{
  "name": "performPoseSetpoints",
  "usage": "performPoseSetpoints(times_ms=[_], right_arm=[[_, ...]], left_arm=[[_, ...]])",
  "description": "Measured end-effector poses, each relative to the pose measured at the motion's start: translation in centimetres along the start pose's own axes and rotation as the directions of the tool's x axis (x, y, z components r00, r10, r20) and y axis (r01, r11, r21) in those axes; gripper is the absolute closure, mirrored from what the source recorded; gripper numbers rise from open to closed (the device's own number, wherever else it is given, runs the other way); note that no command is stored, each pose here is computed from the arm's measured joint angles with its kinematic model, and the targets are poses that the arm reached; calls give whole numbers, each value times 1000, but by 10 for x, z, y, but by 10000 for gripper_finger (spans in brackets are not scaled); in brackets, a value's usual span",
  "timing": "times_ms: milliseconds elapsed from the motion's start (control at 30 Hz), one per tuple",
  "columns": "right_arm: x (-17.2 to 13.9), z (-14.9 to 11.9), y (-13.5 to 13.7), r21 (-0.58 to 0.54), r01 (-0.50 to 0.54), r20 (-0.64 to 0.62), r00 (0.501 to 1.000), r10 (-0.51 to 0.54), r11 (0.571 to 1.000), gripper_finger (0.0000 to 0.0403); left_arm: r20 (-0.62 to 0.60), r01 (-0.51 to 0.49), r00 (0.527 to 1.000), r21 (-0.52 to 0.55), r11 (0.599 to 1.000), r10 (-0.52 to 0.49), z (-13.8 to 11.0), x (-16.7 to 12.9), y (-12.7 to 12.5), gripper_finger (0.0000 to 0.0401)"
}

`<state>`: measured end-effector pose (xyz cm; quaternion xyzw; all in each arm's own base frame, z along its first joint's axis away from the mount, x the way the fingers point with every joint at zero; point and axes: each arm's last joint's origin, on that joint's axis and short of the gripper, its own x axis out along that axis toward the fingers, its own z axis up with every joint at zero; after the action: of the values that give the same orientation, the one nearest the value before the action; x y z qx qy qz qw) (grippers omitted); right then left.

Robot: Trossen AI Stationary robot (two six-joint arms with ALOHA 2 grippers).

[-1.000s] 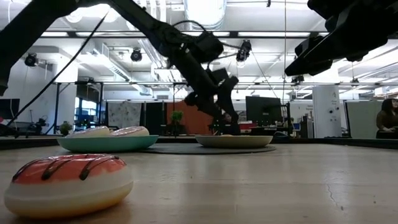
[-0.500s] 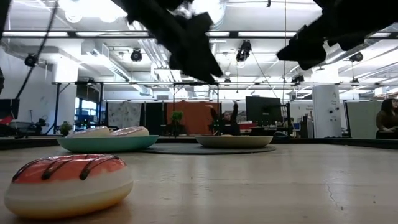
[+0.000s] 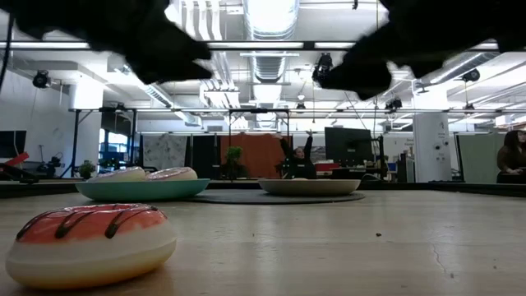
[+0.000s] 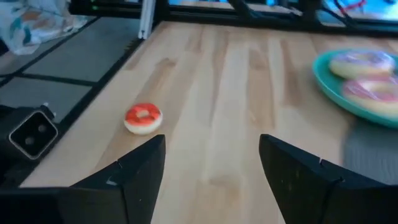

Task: Pick & Place donuts
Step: Put the small orange donut on the brown plate

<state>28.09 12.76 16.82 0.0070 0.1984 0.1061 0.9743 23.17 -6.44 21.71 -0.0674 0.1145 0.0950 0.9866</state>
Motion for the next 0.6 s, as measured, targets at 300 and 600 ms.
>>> performPoseSetpoints(times_ms=[300,600], right_arm=[[60,14,19,-89,-157,22,987,160,984,133],[120,4,28,-76,-272,-33,962,271,959,97]], left_arm=[[48,31,998,-54,998,-28,-39,-31,-13,174],[70,48,997,-53,997,-45,-45,-46,-30,174]])
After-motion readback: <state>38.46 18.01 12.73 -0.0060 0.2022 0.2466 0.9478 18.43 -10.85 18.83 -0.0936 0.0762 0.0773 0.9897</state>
